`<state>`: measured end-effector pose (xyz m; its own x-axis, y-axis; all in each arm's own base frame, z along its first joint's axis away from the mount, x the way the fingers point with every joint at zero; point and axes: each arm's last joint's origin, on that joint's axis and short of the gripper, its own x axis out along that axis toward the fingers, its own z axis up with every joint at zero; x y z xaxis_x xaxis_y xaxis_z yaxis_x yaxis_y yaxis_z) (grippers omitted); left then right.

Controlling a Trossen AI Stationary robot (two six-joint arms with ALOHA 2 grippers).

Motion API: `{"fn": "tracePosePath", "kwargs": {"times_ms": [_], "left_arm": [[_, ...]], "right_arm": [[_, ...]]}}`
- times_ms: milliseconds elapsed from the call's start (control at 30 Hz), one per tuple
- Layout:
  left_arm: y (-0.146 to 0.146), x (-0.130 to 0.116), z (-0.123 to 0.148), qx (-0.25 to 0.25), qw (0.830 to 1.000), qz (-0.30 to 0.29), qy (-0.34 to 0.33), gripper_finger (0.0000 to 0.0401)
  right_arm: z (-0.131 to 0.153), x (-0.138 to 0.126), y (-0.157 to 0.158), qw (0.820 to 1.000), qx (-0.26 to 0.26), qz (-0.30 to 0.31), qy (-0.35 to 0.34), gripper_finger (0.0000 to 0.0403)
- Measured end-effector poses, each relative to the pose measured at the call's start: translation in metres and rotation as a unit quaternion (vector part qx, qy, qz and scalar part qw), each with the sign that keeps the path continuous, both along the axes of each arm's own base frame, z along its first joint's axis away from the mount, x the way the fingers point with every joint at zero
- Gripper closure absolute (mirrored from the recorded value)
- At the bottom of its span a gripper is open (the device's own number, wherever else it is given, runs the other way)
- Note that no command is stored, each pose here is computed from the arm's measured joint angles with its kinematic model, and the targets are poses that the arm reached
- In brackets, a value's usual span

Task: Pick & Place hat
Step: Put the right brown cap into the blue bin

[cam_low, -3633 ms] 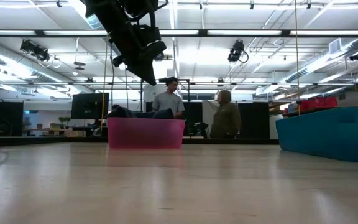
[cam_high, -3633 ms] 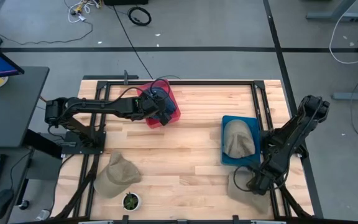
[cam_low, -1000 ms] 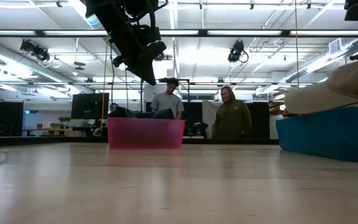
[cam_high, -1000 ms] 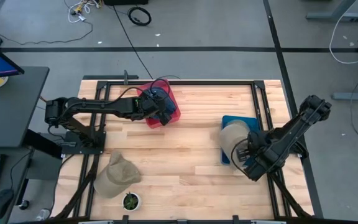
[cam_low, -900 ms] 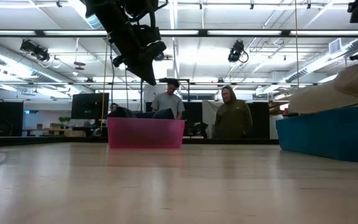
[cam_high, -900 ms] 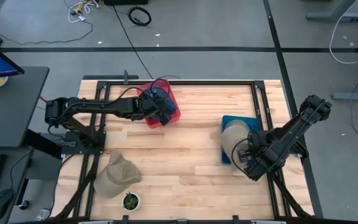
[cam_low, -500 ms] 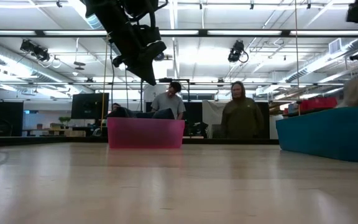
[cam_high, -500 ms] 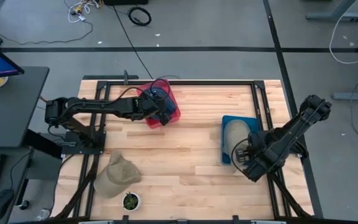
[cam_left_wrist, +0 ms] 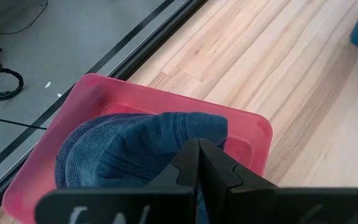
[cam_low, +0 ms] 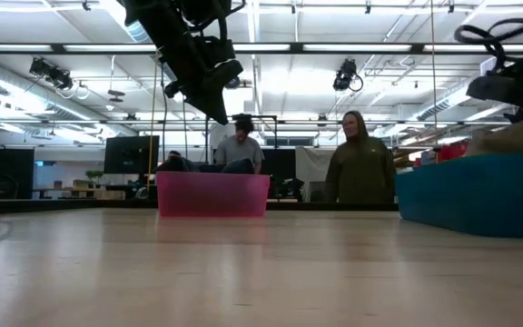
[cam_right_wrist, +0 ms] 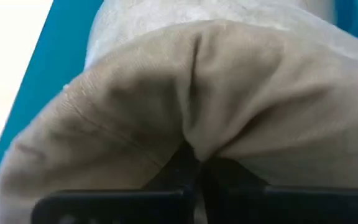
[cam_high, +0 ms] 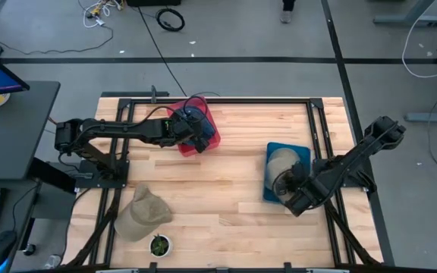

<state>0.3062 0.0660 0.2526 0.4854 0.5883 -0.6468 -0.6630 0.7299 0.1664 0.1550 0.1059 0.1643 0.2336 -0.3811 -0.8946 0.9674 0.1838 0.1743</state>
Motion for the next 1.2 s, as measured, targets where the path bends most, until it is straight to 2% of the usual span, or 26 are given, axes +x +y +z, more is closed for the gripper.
{"fn": "tracePosePath", "kwargs": {"times_ms": [133, 233, 400, 567, 767, 867, 967, 1100, 1200], "left_arm": [[0.0, 0.0, 0.0, 0.0, 1.0, 0.0, 0.0, 0.0387], [0.0, 0.0, 0.0, 0.0, 1.0, 0.0, 0.0, 0.0387], [0.0, 0.0, 0.0, 0.0, 1.0, 0.0, 0.0, 0.0387], [0.0, 0.0, 0.0, 0.0, 1.0, 0.0, 0.0, 0.0387], [0.0, 0.0, 0.0, 0.0, 1.0, 0.0, 0.0, 0.0387], [0.0, 0.0, 0.0, 0.0, 1.0, 0.0, 0.0, 0.0387], [0.0, 0.0, 0.0, 0.0, 1.0, 0.0, 0.0, 0.0387], [0.0, 0.0, 0.0, 0.0, 1.0, 0.0, 0.001, 0.0387], [0.0, 0.0, 0.0, -0.001, 1.0, 0.001, 0.0, 0.0387]], "right_arm": [[0.006, 0.006, 0.006, 0.999, 0.026, 0.046, 0.012, 0.0376], [0.014, 0.008, 0.011, 0.993, 0.055, 0.096, 0.051, 0.0351], [0.033, 0.014, 0.016, 0.988, 0.061, 0.129, 0.061, 0.0299], [0.067, 0.02, 0.021, 0.979, 0.048, 0.183, 0.075, 0.0253], [0.103, 0.031, 0.03, 0.968, 0.06, 0.242, 0.031, 0.0225], [0.104, 0.036, 0.034, 0.958, 0.063, 0.281, 0.014, 0.0231], [0.094, 0.034, 0.035, 0.952, 0.094, 0.288, 0.043, 0.0257], [0.087, 0.035, 0.04, 0.941, 0.143, 0.303, 0.05, 0.0324], [0.086, 0.036, 0.041, 0.931, 0.145, 0.33, 0.05, 0.0385]]}}
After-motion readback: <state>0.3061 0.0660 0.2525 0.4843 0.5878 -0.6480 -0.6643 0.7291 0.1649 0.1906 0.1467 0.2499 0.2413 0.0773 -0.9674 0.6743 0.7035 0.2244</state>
